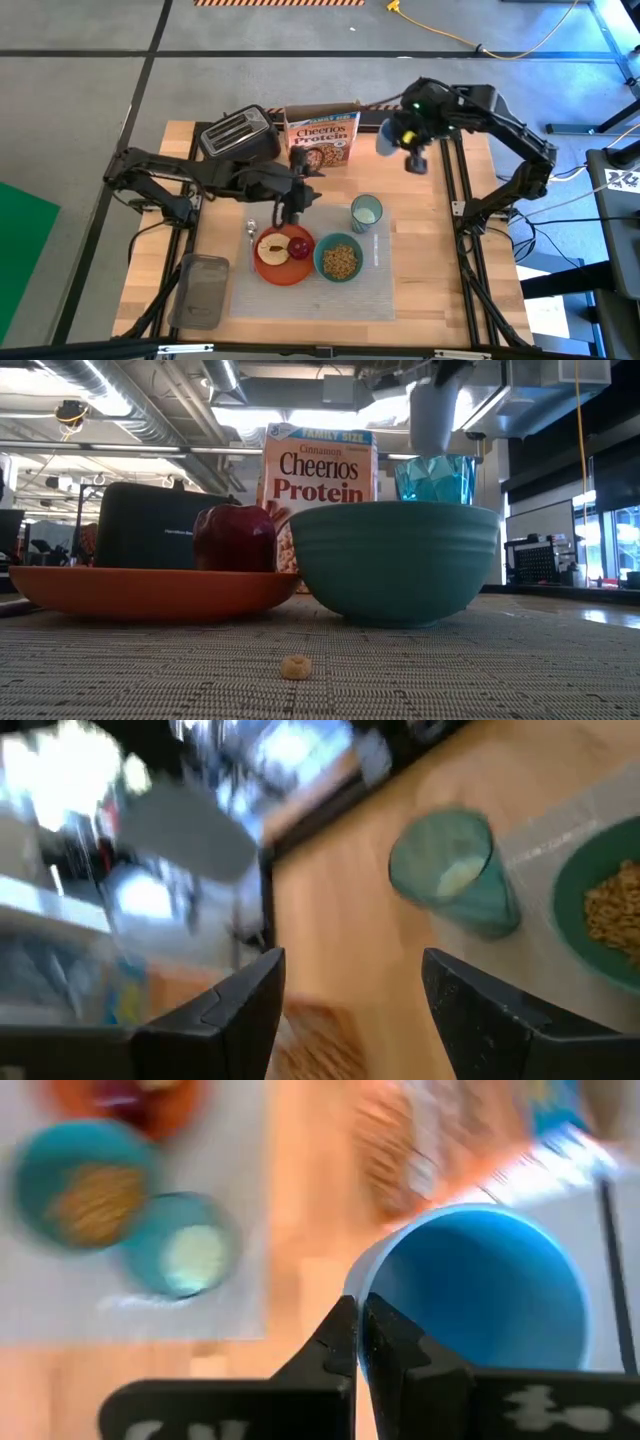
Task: Arrange a breakfast setting
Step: Move the blue cup to the top right of the table
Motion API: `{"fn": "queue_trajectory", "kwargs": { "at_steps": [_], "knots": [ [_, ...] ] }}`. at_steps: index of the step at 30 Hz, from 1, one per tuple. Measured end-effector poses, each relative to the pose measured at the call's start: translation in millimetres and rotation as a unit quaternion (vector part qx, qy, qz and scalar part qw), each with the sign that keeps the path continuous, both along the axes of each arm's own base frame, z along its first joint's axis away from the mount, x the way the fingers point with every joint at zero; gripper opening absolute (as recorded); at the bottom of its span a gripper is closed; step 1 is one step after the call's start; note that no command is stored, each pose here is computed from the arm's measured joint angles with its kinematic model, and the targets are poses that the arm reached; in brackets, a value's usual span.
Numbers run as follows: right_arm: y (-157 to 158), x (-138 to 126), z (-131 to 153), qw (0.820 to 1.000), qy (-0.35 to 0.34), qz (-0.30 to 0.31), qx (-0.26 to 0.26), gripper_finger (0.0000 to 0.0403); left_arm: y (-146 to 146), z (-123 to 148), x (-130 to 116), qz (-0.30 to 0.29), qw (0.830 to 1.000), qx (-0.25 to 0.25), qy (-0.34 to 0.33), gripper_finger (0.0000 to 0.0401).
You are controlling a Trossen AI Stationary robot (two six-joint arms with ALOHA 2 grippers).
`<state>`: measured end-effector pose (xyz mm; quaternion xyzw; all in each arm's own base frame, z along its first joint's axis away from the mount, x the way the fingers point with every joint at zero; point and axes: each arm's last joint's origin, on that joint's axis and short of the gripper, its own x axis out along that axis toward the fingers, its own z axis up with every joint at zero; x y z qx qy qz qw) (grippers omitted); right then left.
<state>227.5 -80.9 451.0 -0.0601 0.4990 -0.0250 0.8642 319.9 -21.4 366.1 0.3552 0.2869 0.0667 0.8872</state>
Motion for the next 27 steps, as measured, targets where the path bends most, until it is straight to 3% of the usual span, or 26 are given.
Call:
{"fn": "queue_trajectory", "kwargs": {
  "at_steps": [4,9,13,17,22,27],
  "knots": [
    [-17.8,1.9,-24.4,0.993,-0.003,-0.115,0.016,0.0000,3.9,-7.9,-3.2,0.088,0.991,-0.101,-0.007,0.0230],
    [-35.2,1.1,-94.5,0.977,-0.009,-0.205,0.049,0.0000,2.3,-19.1,-9.7,0.169,0.965,-0.199,0.003,0.0229],
    [-43.7,-9.0,-148.0,0.966,-0.012,-0.251,0.060,0.0000,-6.4,-44.1,-17.0,0.213,0.945,-0.249,0.021,0.0229],
    [-41.7,-12.1,-192.6,0.961,0.028,-0.265,0.073,0.0000,-21.9,-71.7,-19.6,0.209,0.929,-0.303,0.031,0.0229],
    [-38.2,-18.2,-216.5,0.954,0.052,-0.283,0.088,0.0000,-34.0,-88.9,-23.8,0.218,0.915,-0.338,0.036,0.0229],
    [-37.6,-18.1,-219.4,0.953,0.050,-0.283,0.094,0.0000,-34.6,-88.9,-22.5,0.221,0.914,-0.341,0.021,0.0229]
  ]
}}
